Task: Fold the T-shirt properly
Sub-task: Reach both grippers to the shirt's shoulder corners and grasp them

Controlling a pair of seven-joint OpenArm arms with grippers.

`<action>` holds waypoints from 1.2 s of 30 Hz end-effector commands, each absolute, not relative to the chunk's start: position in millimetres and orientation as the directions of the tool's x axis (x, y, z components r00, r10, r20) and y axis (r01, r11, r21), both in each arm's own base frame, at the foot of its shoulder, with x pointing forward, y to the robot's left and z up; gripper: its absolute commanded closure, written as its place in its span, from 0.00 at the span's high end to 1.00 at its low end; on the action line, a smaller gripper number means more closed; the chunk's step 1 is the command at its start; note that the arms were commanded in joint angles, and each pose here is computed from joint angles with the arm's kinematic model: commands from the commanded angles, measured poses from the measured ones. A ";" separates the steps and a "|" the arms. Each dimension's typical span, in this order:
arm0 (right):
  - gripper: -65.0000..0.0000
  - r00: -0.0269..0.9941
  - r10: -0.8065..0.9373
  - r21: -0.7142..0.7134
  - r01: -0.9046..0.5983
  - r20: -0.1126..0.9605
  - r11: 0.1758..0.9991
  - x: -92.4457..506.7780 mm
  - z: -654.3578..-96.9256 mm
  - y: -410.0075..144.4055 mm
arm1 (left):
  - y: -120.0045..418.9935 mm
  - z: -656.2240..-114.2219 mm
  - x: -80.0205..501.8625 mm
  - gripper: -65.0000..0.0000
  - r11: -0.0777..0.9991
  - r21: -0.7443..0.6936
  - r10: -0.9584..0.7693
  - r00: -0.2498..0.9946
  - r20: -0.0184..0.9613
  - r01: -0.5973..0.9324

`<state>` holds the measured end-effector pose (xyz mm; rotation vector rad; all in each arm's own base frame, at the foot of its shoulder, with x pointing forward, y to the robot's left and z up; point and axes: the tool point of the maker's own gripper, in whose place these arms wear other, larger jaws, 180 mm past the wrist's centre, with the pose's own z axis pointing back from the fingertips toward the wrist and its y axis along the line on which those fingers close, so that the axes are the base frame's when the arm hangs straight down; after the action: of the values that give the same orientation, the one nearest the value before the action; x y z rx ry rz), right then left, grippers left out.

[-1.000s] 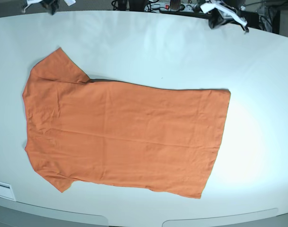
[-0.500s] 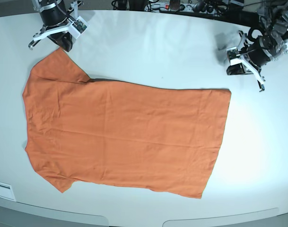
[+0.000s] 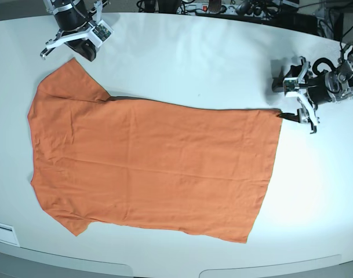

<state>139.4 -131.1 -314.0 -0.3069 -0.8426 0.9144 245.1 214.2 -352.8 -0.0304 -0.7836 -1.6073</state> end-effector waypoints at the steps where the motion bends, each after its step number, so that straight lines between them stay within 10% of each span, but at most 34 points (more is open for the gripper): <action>1: 0.00 0.307 0.794 -0.578 -0.557 0.524 0.597 142.5 -306.4 -129.8 | 225.4 -358.8 246.9 0.64 -0.036 0.469 -0.896 -0.236 0.376 0.882; 12: 0.00 0.317 0.788 -0.574 -0.551 0.528 0.606 142.5 -306.8 -129.1 | 215.7 -402.3 272.9 0.64 -0.058 0.427 -0.908 -0.225 0.352 0.902; 14: 0.00 0.325 0.794 -0.575 -0.557 0.514 0.600 140.7 -312.8 -131.9 | 209.5 -407.0 267.8 0.49 -0.077 0.392 -0.903 -0.230 0.362 0.917; 17: 0.02 0.333 0.800 -0.597 -0.537 0.499 0.596 147.3 -314.3 -140.8 | 202.4 -407.8 260.2 0.00 -0.102 0.358 -0.898 -0.241 0.368 0.928; 22: 0.38 0.383 0.785 -0.605 -0.500 0.486 0.619 155.1 -317.6 -165.5 | 204.8 -402.8 267.8 0.00 -0.076 0.388 -0.921 -0.213 0.325 0.919; 36: 0.40 0.500 0.752 -0.515 -0.548 0.431 0.659 167.4 -381.0 -203.7 | 202.9 -399.9 272.7 0.00 -0.034 0.404 -0.920 -0.187 0.346 0.914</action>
<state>168.2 -199.9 -383.1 -0.3198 -0.6889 0.7989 284.2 181.3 -386.5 -0.0252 -0.7596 -1.6105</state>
